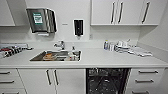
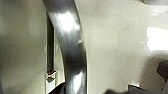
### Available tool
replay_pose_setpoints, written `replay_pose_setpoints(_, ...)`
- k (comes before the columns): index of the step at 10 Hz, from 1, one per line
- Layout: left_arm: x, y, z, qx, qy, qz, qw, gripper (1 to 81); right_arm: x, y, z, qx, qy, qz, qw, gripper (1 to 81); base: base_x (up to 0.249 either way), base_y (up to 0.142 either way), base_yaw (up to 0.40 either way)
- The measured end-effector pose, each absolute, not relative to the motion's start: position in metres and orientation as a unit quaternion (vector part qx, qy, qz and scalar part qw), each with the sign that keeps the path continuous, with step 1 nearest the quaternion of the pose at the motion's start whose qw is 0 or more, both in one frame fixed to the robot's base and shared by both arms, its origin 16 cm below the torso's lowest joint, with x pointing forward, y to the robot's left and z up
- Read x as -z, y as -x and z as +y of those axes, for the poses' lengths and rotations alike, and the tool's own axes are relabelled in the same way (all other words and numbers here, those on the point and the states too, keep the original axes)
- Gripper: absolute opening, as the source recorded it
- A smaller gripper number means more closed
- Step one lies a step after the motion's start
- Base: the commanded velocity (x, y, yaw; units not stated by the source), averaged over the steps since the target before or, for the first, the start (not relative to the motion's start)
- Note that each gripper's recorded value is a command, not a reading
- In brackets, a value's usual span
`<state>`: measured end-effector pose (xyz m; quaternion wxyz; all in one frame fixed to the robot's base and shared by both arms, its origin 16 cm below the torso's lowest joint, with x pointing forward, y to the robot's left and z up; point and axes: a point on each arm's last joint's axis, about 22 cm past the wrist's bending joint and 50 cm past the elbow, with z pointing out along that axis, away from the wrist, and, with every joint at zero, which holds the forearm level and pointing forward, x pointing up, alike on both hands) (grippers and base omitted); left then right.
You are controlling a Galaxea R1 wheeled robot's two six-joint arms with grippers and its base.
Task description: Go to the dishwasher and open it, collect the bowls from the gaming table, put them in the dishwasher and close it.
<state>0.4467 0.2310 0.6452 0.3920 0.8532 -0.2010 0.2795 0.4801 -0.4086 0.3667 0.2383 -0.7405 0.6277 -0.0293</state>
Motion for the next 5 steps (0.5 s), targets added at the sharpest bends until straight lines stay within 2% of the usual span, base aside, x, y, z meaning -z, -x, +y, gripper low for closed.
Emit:
replay_pose_setpoints(4, -0.643, -0.447, 0.235, -0.280, -0.855, -0.198, 0.388, 81.1, -0.376, -0.483, -0.405, 0.036, 0.758, 0.602, 0.247, 81.1, -0.016, 0.000, 0.000)
replay_pose_setpoints(5, -0.642, -0.449, 0.236, -0.279, -0.856, -0.198, 0.387, 81.1, -0.368, -0.442, -0.407, -0.004, 0.788, 0.584, 0.197, 81.1, 0.000, 0.000, 0.000)
